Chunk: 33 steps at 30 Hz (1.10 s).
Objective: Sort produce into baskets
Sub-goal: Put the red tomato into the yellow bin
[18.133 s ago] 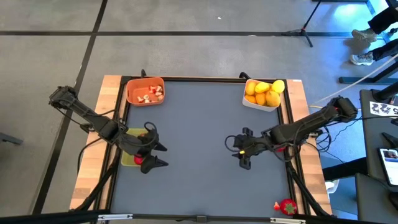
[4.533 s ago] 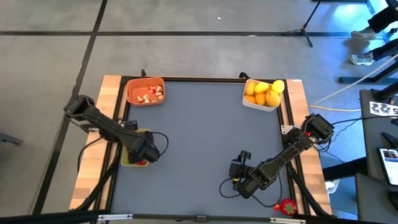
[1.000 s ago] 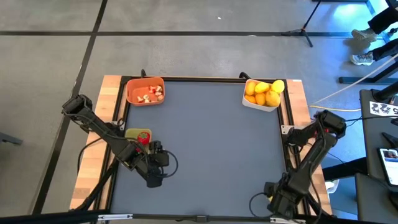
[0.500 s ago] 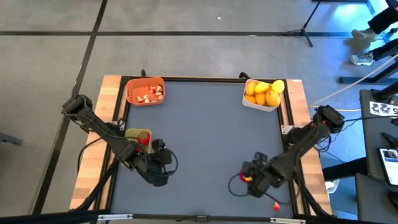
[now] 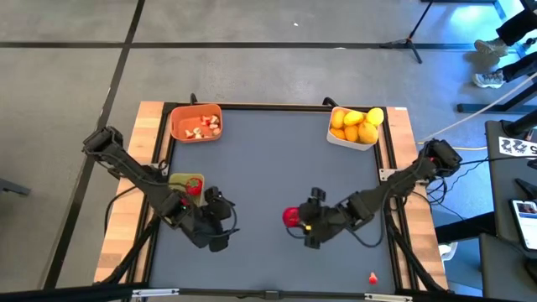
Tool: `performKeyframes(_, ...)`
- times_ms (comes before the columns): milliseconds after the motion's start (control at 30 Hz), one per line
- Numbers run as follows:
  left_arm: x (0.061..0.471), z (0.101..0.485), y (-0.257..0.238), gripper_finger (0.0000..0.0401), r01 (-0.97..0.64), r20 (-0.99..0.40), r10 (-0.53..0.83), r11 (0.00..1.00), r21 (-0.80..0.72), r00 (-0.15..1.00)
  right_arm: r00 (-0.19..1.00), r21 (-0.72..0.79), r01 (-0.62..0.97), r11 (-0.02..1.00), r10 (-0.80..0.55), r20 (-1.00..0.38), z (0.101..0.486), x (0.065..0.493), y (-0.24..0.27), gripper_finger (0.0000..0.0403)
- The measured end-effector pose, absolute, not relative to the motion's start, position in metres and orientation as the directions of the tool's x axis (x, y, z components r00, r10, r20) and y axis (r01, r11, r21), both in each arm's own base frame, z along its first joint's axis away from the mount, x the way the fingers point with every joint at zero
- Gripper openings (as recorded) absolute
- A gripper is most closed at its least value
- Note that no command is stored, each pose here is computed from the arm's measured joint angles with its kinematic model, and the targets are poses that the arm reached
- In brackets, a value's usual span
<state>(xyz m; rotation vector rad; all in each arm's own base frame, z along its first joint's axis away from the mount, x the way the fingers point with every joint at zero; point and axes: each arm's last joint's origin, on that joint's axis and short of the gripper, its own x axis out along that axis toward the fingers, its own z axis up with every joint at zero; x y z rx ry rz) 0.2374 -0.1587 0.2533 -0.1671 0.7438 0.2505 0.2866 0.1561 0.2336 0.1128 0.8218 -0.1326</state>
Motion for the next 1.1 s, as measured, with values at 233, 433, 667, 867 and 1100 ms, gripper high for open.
performKeyframes(233, 0.211, 0.281, -0.149, 0.0388, -0.294, -0.668, 0.135, 0.947, -0.131, 0.732, 0.771, 0.078, 0.142, 0.987, -0.061, -0.634, 0.244, 0.315, 0.13, 0.0221)
performKeyframes(433, 0.183, 0.306, -0.133, 0.0388, -0.321, -0.612, 0.163, 0.934, -0.157, 0.773, 0.815, 0.101, 0.143, 0.984, -0.06, -0.576, 0.248, 0.332, 0.108, 0.0221)
performKeyframes(667, 0.161, 0.326, -0.112, 0.0388, -0.347, -0.546, 0.202, 0.921, -0.175, 0.813, 0.841, 0.129, 0.133, 0.983, -0.043, -0.54, 0.24, 0.351, 0.09, 0.0221)
performKeyframes(867, 0.148, 0.338, -0.097, 0.0388, -0.362, -0.497, 0.238, 0.916, -0.17, 0.835, 0.84, 0.139, 0.109, 0.984, -0.017, -0.543, 0.235, 0.382, 0.087, 0.0221)
performKeyframes(1100, 0.137, 0.344, -0.086, 0.0388, -0.379, -0.466, 0.265, 0.91, -0.17, 0.844, 0.856, 0.106, 0.086, 0.991, -0.019, -0.517, 0.233, 0.422, 0.092, 0.0221)
